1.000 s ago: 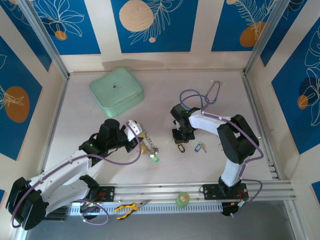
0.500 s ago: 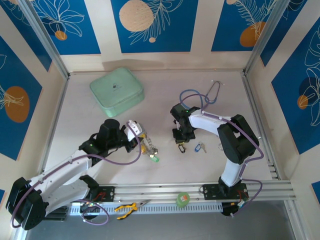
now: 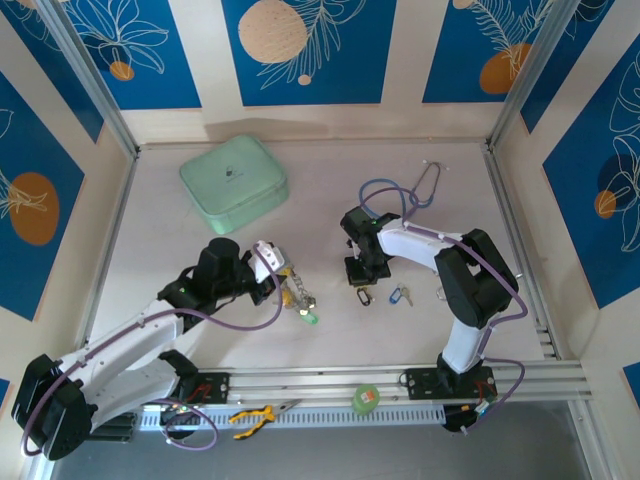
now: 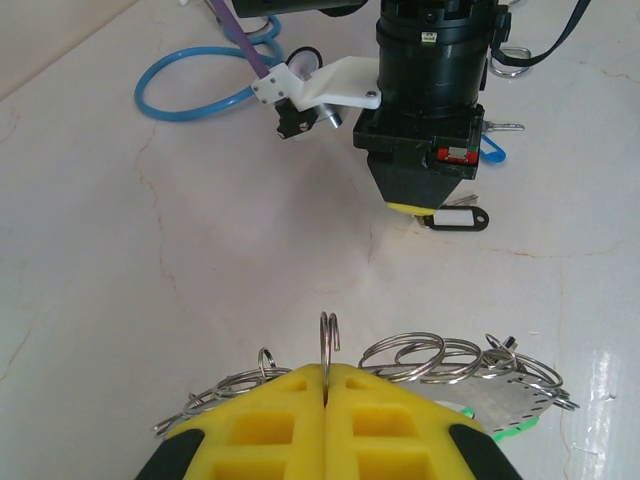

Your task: Put the keys on the keyring

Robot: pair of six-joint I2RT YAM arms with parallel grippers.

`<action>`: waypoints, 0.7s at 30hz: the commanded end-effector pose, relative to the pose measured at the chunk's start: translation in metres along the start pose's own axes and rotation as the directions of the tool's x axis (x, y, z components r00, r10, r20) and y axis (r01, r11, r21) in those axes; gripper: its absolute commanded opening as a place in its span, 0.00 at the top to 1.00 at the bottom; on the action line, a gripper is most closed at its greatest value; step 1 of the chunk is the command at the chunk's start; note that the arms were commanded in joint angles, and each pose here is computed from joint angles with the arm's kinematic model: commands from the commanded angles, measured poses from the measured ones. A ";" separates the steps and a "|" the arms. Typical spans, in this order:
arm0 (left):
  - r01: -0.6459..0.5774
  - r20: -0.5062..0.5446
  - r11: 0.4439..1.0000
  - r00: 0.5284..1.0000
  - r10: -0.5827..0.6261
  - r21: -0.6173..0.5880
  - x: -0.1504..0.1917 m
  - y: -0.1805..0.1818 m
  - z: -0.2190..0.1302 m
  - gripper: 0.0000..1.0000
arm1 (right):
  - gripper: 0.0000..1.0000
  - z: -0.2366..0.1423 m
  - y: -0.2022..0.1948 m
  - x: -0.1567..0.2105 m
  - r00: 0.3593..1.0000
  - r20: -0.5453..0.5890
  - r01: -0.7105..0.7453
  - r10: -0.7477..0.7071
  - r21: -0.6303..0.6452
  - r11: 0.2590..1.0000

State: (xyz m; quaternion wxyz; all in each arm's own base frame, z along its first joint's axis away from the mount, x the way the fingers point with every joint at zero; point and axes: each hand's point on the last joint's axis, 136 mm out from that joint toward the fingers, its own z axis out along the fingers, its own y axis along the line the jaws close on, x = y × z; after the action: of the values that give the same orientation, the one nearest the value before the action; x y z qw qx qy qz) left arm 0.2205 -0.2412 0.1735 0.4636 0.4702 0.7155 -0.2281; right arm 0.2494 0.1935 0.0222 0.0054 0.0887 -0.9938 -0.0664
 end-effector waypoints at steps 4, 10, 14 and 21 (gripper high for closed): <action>-0.006 0.028 1.000 1.000 0.005 0.024 -0.010 -0.005 -0.001 1.00 | 1.00 -0.038 0.015 -0.007 0.993 0.104 0.064 -0.059 -0.040 0.997; 0.047 0.023 0.997 0.999 -0.049 0.057 -0.010 -0.011 -0.003 1.00 | 1.00 -0.086 0.046 -0.019 0.909 0.378 0.256 -0.176 -0.171 0.951; 0.078 0.018 0.994 0.997 -0.080 0.082 -0.008 -0.016 -0.002 1.00 | 1.00 -0.116 0.069 -0.018 0.806 0.532 0.431 -0.259 -0.228 0.873; 0.115 -0.003 0.983 0.993 -0.116 0.144 -0.007 -0.025 0.001 1.00 | 1.00 -0.149 0.103 -0.008 0.681 0.652 0.618 -0.333 -0.269 0.738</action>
State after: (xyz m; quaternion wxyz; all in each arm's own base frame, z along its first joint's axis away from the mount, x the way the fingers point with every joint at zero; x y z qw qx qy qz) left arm 0.2072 -0.2459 0.1649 0.4230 0.4555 0.7336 -0.2747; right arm 0.2544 0.2554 0.1622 -0.2596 0.2675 -0.8857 -0.2768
